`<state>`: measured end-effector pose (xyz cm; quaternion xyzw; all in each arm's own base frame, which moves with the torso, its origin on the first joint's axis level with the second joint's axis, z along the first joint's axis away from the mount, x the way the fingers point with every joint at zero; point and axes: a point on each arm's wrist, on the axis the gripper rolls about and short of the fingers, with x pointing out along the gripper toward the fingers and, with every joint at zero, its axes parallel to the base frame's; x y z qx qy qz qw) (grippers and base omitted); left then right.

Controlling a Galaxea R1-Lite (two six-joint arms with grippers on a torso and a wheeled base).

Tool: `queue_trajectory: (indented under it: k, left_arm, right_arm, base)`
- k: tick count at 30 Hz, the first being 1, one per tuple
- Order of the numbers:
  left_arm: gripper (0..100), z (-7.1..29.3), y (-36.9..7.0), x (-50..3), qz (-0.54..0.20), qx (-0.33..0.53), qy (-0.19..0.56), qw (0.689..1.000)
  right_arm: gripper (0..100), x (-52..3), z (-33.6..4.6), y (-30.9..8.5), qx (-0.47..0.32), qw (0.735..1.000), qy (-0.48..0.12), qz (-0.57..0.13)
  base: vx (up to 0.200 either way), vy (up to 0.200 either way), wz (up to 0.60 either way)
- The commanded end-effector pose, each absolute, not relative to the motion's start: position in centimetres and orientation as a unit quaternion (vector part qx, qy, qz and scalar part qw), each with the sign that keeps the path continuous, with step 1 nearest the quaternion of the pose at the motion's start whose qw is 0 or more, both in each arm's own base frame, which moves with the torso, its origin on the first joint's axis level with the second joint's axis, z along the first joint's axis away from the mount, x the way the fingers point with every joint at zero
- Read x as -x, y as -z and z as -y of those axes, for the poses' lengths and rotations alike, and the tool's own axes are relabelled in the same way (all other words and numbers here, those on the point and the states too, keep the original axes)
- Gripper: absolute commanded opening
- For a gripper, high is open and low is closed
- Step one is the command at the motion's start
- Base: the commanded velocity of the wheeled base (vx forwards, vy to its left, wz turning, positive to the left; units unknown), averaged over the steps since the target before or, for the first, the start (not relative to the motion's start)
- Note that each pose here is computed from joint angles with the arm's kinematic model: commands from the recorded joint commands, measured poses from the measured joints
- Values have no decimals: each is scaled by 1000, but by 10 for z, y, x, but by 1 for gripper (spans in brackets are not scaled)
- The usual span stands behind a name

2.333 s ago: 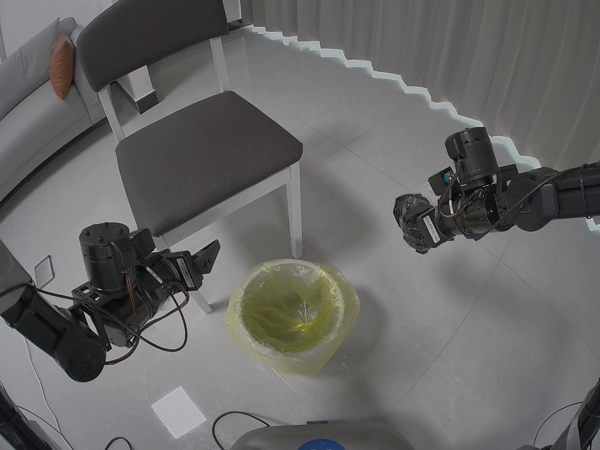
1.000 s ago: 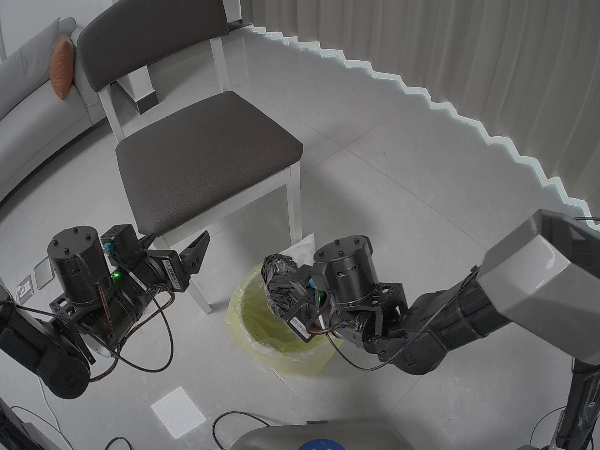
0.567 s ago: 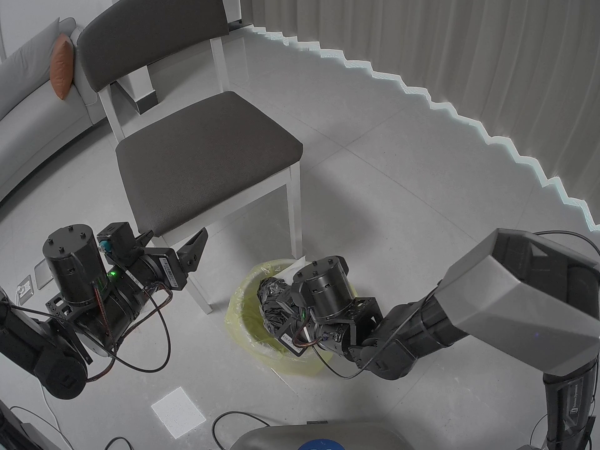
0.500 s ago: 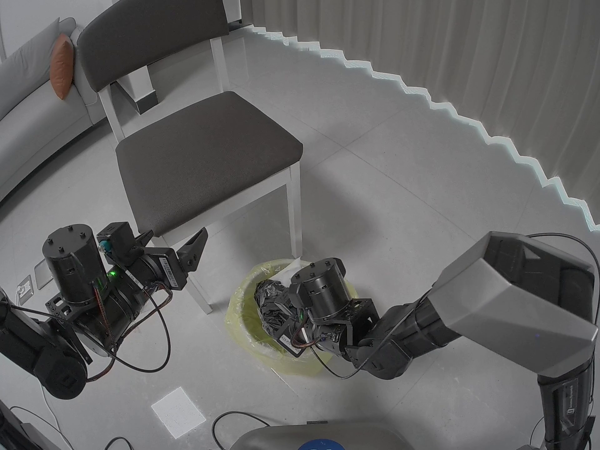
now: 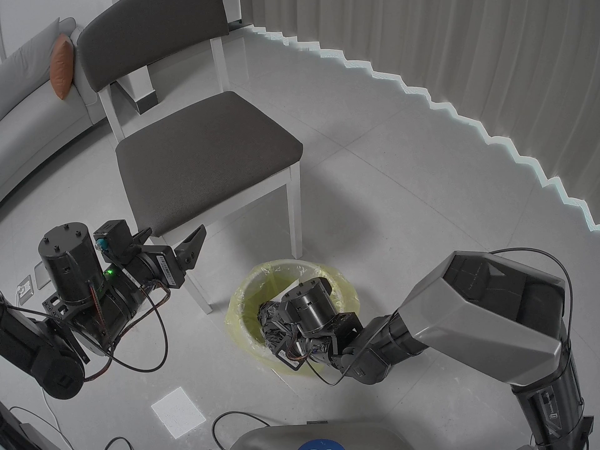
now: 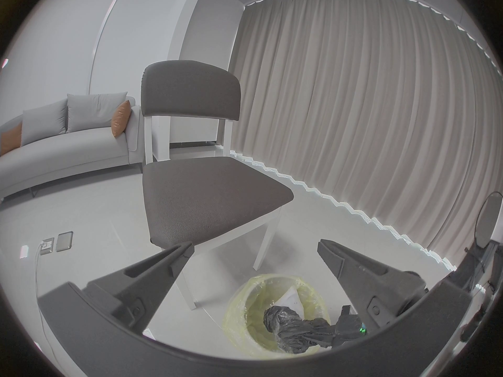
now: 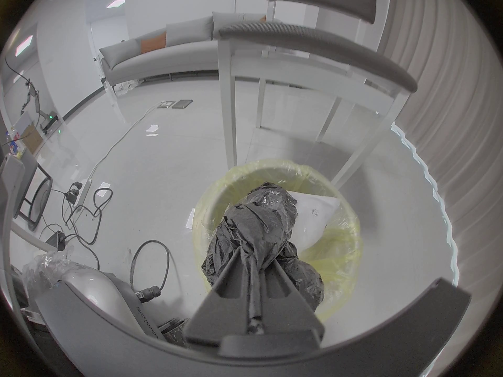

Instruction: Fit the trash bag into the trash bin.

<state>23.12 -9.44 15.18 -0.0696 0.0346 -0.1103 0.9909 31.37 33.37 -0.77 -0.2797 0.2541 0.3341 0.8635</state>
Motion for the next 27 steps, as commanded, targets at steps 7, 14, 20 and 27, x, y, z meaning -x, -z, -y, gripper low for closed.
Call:
queue_trajectory:
  k: [7, 14, 20, 27]
  left_arm:
    - [100, 95, -150, -232, -39, 69, 110, 991]
    - [100, 95, -149, -231, -41, 69, 111, 991]
    - [100, 95, -148, -232, -43, 68, 112, 990]
    - [100, 96, -147, -231, -44, 68, 112, 990]
  right_arm:
    - [0, -333, -329, 19, 276, 844, -341, -308]
    - [0, -362, -329, 12, 242, 859, -314, -324]
    - [0, -375, -329, -4, 223, 875, -305, -304]
    - [0, -387, -326, -13, 215, 884, -293, -293]
  base:
    - [0, 0, 0]
    - [0, 0, 0]
    - [0, 0, 0]
    - [0, 0, 0]
